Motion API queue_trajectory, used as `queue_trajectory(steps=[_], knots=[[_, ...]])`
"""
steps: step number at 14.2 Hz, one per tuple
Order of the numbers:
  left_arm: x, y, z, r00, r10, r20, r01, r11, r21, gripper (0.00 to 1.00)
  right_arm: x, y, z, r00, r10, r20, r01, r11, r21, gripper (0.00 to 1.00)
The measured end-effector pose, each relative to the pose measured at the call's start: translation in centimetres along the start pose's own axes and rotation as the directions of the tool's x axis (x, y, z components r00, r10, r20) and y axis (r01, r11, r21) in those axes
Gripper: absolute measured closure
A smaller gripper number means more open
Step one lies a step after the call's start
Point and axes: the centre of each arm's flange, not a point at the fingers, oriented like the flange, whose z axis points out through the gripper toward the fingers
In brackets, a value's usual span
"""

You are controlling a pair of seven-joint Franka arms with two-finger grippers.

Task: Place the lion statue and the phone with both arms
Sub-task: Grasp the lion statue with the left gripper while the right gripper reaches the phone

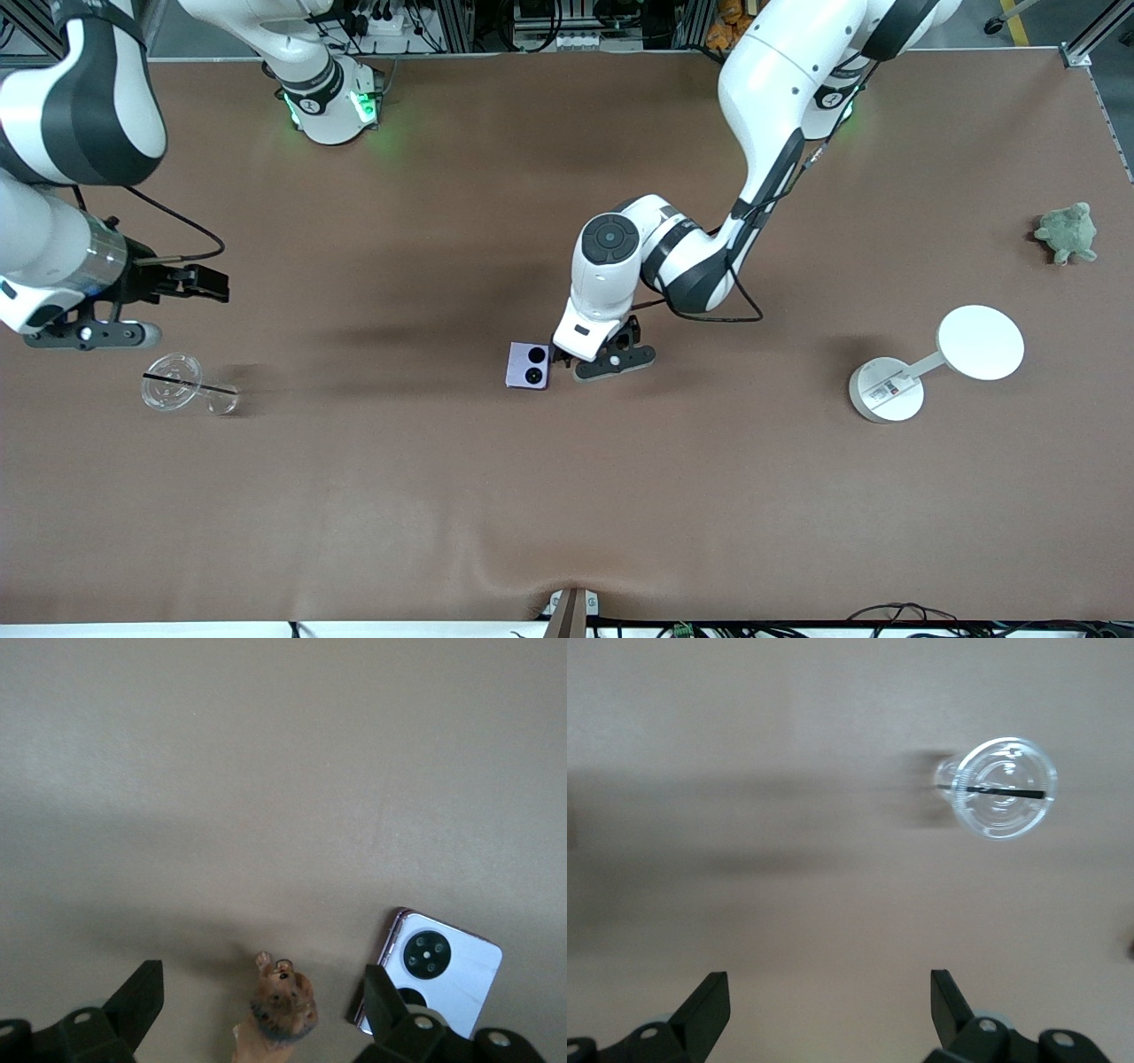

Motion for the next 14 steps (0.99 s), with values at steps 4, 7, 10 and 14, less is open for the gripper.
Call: queue_trajectory(steps=[4, 7, 10, 14], knots=[[-0.7, 0.1, 1.6, 1.000, 0.007, 0.008, -0.007, 1.000, 0.004, 0.00, 2.2, -2.5, 4.9, 0.997, -0.003, 0.072, -0.006, 0.992, 0.128, 0.00], [-1.6, 0.6, 1.6, 1.000, 0.021, 0.010, -0.021, 1.000, 0.002, 0.02, 4.6, -6.9, 10.0, 0.995, -0.017, 0.102, -0.009, 0.969, 0.247, 0.00], [-2.2, 0.9, 1.8, 0.999, 0.033, 0.011, -0.033, 0.999, 0.004, 0.20, 6.2, -11.7, 14.9, 0.992, -0.020, 0.128, -0.026, 0.938, 0.345, 0.00], [-2.2, 0.6, 2.7, 0.999, 0.031, 0.017, -0.032, 0.999, 0.016, 0.63, 7.3, -17.2, 19.2, 0.994, 0.004, 0.109, -0.047, 0.921, 0.388, 0.00]])
